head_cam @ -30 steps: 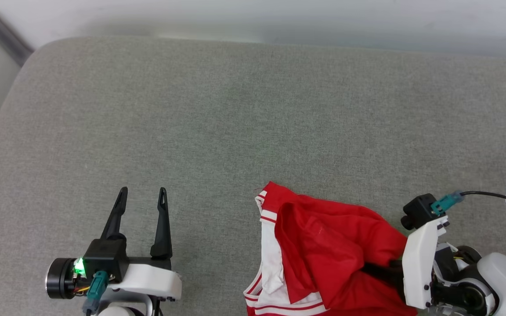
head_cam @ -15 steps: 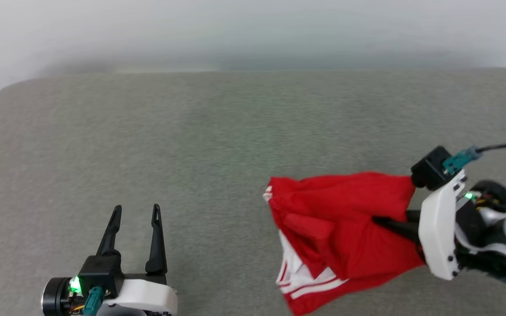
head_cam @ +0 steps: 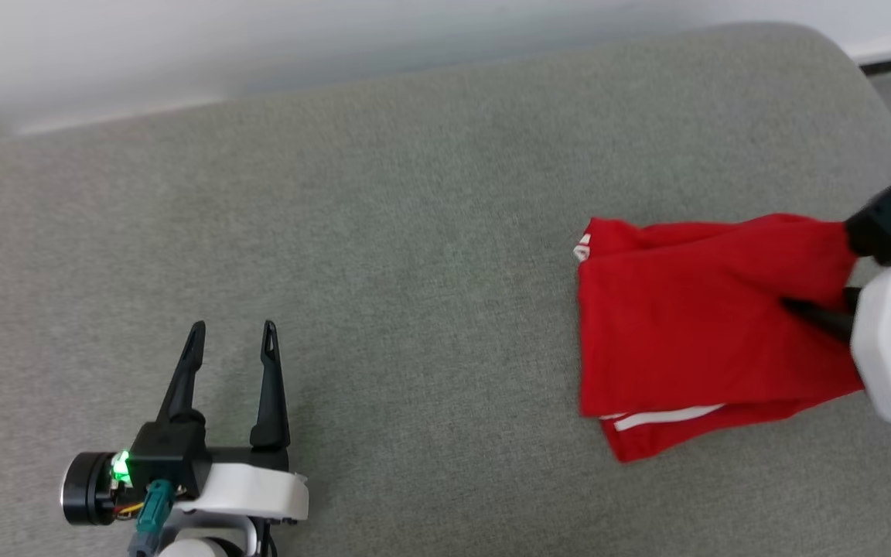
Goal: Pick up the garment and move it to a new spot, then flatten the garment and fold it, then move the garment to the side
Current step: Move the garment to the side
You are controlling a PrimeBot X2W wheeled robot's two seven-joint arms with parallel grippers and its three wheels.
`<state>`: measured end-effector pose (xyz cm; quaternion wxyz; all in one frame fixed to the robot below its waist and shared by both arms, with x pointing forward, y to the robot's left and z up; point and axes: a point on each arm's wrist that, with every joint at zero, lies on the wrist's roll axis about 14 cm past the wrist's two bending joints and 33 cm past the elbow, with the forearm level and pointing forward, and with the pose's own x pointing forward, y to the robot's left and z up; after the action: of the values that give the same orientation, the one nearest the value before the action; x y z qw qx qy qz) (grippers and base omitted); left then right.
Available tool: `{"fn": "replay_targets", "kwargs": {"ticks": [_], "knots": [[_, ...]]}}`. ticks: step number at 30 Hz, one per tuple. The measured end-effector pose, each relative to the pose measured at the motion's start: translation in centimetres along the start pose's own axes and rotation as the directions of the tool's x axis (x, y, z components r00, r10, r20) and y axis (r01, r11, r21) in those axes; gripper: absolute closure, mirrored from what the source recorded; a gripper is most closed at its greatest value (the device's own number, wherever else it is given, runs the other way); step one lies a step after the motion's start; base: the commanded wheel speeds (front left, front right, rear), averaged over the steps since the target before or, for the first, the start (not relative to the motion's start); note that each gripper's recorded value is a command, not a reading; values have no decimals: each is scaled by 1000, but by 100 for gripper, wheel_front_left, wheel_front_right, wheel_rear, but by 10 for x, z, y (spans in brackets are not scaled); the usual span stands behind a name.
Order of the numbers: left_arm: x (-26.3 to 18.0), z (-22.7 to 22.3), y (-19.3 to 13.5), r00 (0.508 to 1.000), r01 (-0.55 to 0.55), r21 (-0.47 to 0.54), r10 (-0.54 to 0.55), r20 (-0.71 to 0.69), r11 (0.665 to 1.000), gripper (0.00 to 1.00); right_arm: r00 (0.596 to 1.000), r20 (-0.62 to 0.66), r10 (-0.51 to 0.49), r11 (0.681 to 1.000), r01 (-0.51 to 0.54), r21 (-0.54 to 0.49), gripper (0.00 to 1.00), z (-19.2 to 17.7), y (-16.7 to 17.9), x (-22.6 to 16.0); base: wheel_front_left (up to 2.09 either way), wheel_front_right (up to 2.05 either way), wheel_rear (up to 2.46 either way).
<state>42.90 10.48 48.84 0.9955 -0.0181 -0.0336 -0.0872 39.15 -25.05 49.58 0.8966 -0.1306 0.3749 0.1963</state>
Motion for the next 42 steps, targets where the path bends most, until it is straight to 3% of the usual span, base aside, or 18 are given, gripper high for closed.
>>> {"fn": "replay_targets", "kwargs": {"ticks": [6,15,19,23,24,25,26,30,36,42], "knots": [[19,-18,-6,999,33,-8,-33,-22,999,0,968,-152,-201,979,202,-8,100,-42,-73,5,0,0,0],[40,-46,2,998,44,-3,-44,-55,999,0,870,-239,-431,892,450,29,100,-65,-168,8,0,0,0],[47,-58,4,997,43,-7,-44,-67,999,0,833,-263,-487,856,515,44,100,-73,-192,14,0,0,0],[48,-67,5,995,48,-8,-48,-84,999,0,823,-279,-495,843,533,78,100,-85,-195,30,0,0,0],[47,-66,6,995,48,-7,-48,-85,999,0,824,-275,-496,839,536,91,91,-86,-195,33,0,0,0],[47,-64,6,996,46,-5,-46,-81,999,0,823,-270,-500,836,540,98,51,-87,-194,34,0,0,0],[47,-61,6,996,44,-3,-44,-74,999,0,820,-267,-505,833,545,97,0,-88,-194,34,0,0,0],[42,-48,10,998,27,6,-26,-55,1000,0,800,-204,-565,805,588,76,0,-77,-205,18,0,0,0],[20,-23,16,999,-16,9,16,-29,1000,0,739,106,-665,746,664,48,0,-14,-220,-22,0,0,0],[-5,2,24,998,-64,18,64,5,998,0,620,505,-600,755,648,101,0,70,-185,-47,0,0,0]]}}
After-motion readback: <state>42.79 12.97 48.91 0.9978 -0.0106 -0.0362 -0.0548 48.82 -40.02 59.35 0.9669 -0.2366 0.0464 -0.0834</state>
